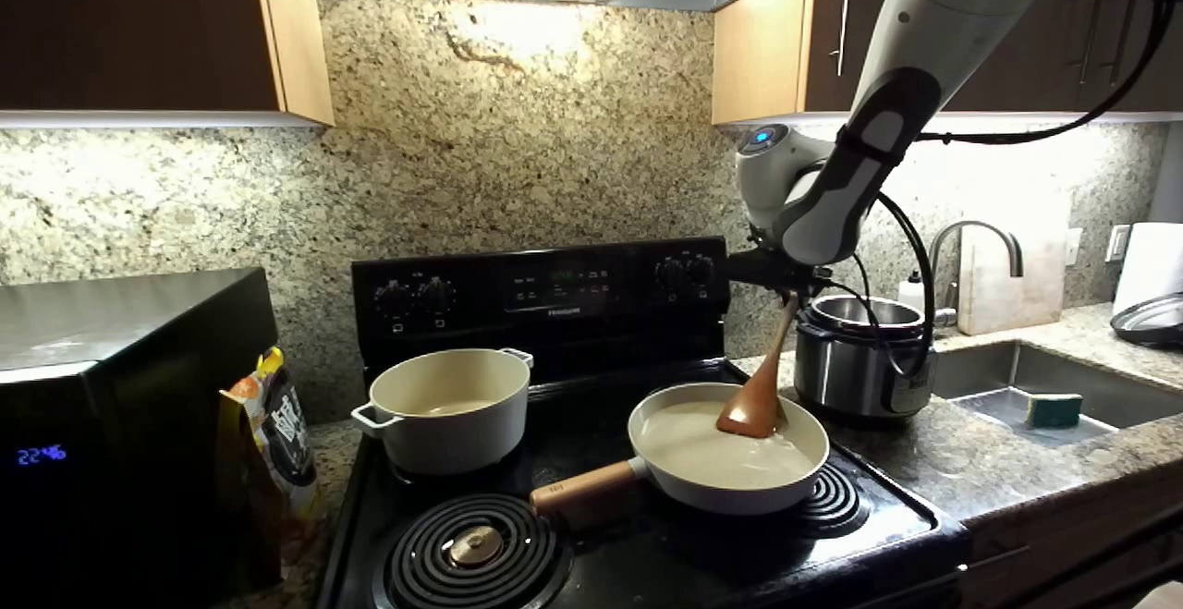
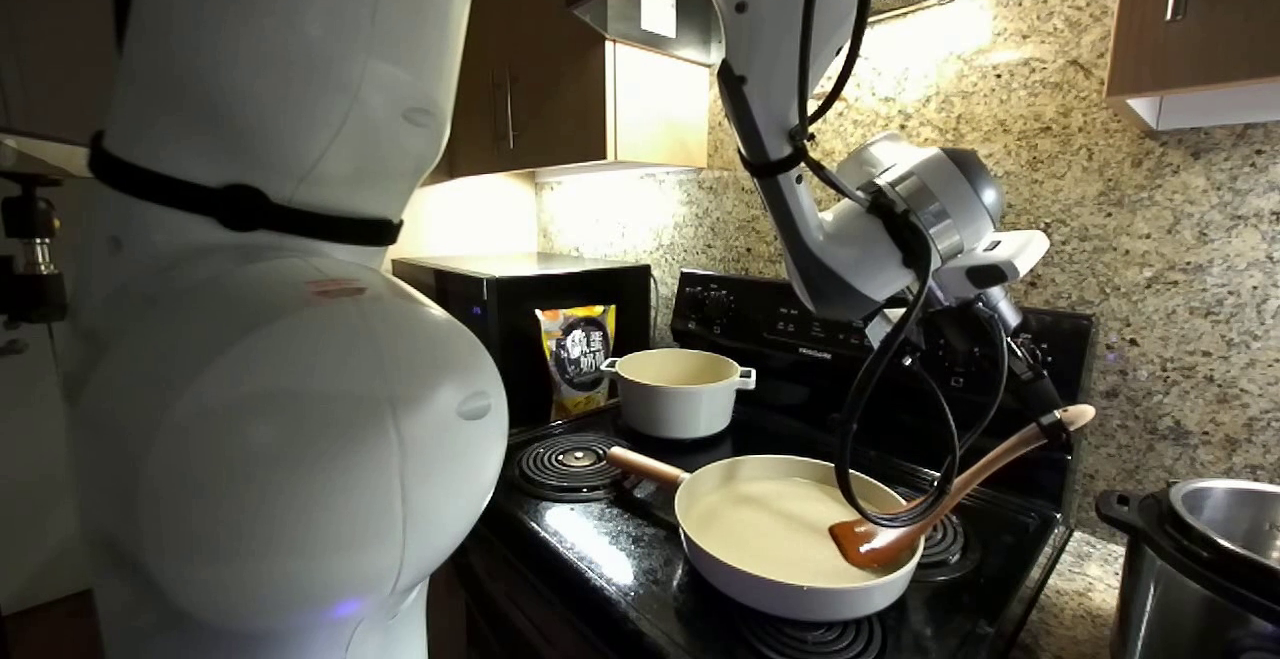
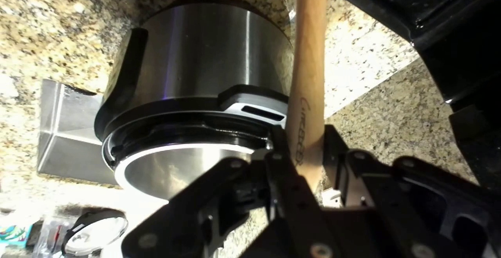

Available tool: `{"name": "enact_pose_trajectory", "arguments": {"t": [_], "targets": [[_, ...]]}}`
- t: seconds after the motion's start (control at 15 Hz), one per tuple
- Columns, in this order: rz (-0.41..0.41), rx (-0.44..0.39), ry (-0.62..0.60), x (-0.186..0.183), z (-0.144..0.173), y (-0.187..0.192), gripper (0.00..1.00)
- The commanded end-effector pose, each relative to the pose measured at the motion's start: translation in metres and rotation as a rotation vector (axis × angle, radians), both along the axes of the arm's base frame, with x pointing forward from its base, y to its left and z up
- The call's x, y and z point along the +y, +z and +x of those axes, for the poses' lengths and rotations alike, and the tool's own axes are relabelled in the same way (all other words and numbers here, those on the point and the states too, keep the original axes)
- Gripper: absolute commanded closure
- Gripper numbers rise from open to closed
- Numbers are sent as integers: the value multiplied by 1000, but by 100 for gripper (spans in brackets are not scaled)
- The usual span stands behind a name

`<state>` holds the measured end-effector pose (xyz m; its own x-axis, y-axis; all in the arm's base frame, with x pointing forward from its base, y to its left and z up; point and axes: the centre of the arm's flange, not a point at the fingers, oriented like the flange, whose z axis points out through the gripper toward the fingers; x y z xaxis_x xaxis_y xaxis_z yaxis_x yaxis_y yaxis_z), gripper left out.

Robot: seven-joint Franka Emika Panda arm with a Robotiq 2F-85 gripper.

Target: Use the spatula to stir the contents in the pan

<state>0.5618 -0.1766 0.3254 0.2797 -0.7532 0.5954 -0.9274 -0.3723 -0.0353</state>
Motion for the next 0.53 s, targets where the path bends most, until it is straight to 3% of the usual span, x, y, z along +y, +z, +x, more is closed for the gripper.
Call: {"name": "enact_pose_trajectory", "arguments": {"t": [0.0,0.47], "targets": [[-26,-5,-49,7,-9,4,88],[-37,-5,-113,6,-10,4,88]]}}
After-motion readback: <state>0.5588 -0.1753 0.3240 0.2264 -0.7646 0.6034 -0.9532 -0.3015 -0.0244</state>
